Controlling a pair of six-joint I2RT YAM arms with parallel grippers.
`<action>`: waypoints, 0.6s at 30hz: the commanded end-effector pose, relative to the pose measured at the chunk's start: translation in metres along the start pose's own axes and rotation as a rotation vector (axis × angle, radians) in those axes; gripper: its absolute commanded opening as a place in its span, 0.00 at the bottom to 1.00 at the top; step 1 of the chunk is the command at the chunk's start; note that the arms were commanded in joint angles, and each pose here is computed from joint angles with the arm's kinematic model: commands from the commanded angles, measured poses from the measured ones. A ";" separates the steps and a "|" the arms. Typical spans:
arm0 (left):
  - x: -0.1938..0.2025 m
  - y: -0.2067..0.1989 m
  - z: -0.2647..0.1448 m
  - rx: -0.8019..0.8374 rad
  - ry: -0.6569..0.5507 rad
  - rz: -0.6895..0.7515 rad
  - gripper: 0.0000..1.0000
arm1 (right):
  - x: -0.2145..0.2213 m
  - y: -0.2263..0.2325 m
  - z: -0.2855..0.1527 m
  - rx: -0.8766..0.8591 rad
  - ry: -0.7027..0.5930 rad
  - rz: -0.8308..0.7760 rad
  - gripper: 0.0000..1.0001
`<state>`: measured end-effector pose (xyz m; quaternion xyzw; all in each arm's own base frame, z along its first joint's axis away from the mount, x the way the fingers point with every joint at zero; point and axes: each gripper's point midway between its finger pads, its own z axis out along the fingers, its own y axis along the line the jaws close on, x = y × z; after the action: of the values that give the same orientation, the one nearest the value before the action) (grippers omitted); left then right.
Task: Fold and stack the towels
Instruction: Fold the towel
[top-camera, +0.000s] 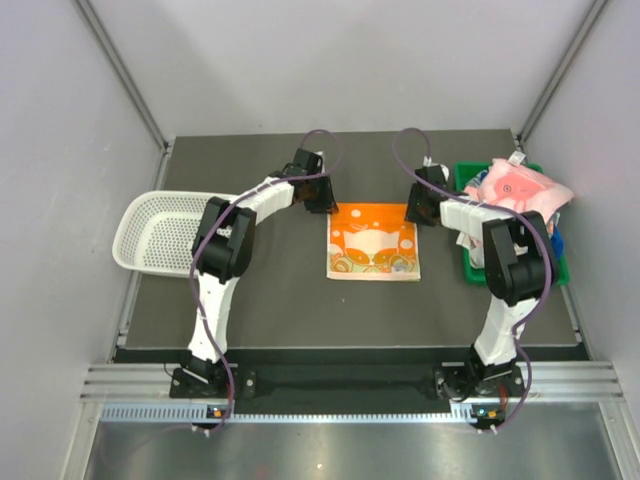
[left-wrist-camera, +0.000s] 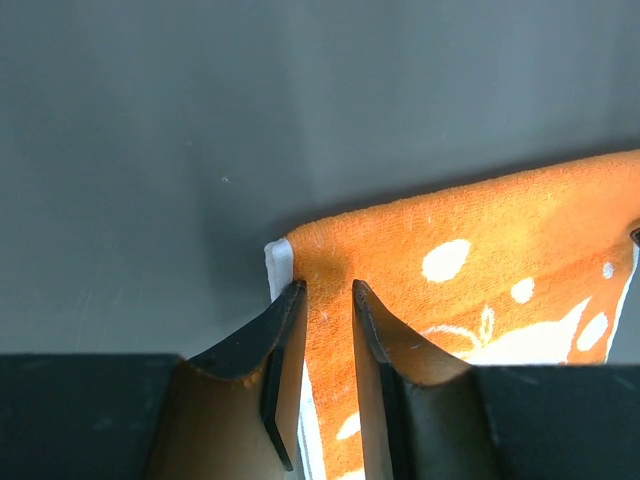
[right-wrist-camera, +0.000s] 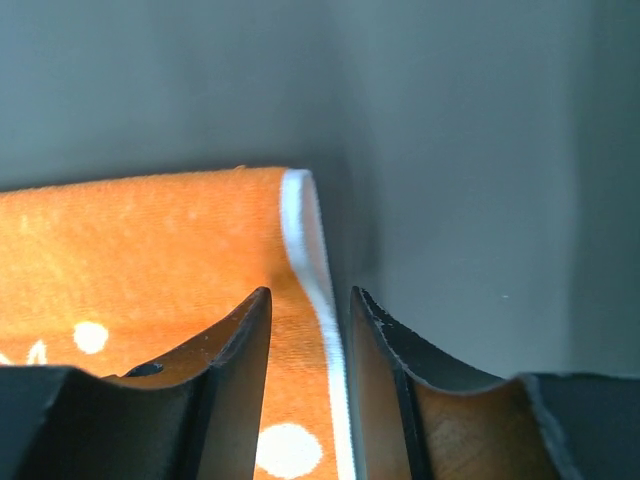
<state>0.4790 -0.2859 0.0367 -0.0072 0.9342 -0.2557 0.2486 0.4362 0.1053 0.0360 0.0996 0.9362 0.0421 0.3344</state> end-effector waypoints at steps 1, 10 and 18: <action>-0.023 -0.007 -0.025 -0.012 -0.081 0.032 0.31 | -0.040 -0.006 -0.015 0.031 -0.121 -0.009 0.38; -0.021 -0.003 -0.030 -0.035 -0.078 0.050 0.32 | -0.048 0.004 -0.005 0.004 -0.145 -0.042 0.42; -0.031 -0.003 -0.040 -0.061 -0.113 0.064 0.35 | -0.054 0.024 -0.005 -0.046 -0.163 -0.073 0.44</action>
<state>0.4763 -0.2718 0.0428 -0.0019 0.9382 -0.2245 0.2634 0.4489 0.1036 0.0455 0.0720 0.9277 0.0257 0.3653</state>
